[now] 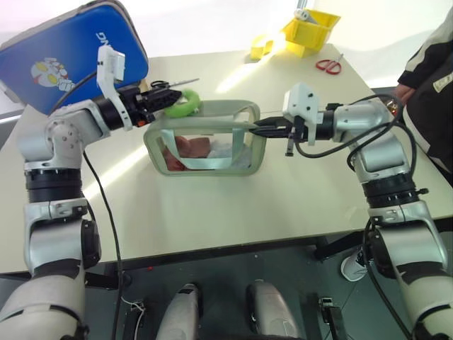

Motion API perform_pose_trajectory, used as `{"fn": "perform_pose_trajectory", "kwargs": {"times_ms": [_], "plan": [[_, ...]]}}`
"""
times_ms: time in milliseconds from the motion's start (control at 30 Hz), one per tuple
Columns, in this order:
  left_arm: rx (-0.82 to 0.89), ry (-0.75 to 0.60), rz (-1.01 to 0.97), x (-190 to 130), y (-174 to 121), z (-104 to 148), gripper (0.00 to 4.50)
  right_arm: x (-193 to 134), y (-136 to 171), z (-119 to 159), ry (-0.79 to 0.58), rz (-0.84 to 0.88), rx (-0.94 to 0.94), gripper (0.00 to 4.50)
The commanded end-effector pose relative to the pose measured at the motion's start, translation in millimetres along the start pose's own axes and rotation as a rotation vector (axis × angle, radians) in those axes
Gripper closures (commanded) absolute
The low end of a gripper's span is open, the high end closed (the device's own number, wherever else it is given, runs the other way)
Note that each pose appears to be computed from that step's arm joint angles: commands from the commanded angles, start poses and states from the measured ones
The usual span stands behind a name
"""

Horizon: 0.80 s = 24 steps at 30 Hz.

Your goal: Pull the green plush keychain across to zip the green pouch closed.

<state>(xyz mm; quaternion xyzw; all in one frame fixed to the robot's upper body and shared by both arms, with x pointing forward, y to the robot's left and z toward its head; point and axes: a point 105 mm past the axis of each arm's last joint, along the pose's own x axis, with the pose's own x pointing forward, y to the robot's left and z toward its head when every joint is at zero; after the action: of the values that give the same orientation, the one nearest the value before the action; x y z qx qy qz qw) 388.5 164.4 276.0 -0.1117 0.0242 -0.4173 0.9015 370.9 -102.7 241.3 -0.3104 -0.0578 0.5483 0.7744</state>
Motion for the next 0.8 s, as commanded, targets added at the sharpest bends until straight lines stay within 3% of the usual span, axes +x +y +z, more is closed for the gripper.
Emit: {"fn": "perform_pose_trajectory", "kwargs": {"times_ms": [33, 67, 100, 400, 633, 800], "plan": [[0.061, -0.031, -0.039, -1.1, -9.3, 17.5, 0.52, 1.1, -1.9, 15.0, -0.031, -0.006, -0.058, 4.50], [0.063, -0.030, -0.046, -2.1, -10.4, 18.0, 0.07, 1.1, -1.8, 15.1, -0.032, -0.006, -0.058, 4.50], [0.065, -0.031, -0.050, -3.4, -11.0, 18.9, 0.02, 1.2, -1.7, 15.1, -0.032, -0.006, -0.059, 4.50], [0.163, -0.124, 0.081, -41.6, 1.9, 51.1, 0.02, 0.7, -0.4, 15.6, -0.036, -0.006, -0.061, 4.50], [0.314, 0.119, 0.091, -89.5, 3.8, 10.5, 0.02, -0.6, 0.6, 16.1, -0.038, 0.000, -0.059, 4.50], [0.354, 0.151, 0.090, -90.6, 10.1, -2.8, 0.02, 1.0, 0.4, 16.8, -0.041, 0.005, -0.056, 4.50]]}}
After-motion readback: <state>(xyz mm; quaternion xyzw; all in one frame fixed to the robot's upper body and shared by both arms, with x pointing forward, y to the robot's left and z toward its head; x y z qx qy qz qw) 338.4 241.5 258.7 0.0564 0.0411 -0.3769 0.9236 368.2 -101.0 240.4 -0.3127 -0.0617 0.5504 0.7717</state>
